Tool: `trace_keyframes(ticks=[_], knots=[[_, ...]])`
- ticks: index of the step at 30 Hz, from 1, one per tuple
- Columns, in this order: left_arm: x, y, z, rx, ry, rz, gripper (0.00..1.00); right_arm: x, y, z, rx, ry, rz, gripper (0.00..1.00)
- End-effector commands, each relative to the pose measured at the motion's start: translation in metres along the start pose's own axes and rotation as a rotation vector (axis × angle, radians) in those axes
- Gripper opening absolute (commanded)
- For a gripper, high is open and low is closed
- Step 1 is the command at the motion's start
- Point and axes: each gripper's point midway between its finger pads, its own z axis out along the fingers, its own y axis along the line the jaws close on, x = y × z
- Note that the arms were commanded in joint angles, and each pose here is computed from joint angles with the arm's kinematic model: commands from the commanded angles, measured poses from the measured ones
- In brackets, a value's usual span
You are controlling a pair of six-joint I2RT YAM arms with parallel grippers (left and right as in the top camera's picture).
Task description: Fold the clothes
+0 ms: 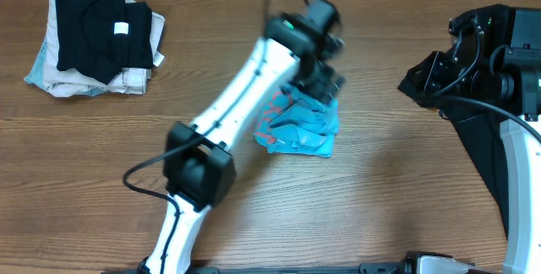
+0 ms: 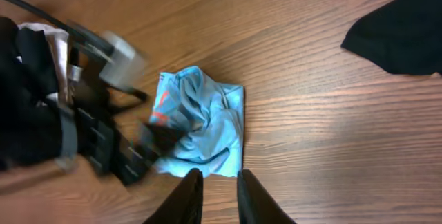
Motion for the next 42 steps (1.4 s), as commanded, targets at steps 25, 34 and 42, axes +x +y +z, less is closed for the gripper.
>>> trace_keyframes(ticks=[25, 34, 42], knots=[[0.012, 0.237, -0.097, -0.154, -0.174, -0.530, 1.00, 0.139, 0.135, 0.190, 0.006, 0.426, -0.786, 0.58], [0.014, 0.239, -0.094, -0.165, -0.164, -0.514, 1.00, 0.160, 0.118, 0.223, 0.022, 0.538, -0.842, 0.57], [0.015, 0.241, -0.094, -0.176, -0.161, -0.515, 1.00, 0.169, 0.106, 0.228, 0.045, 0.594, -0.862, 0.26]])
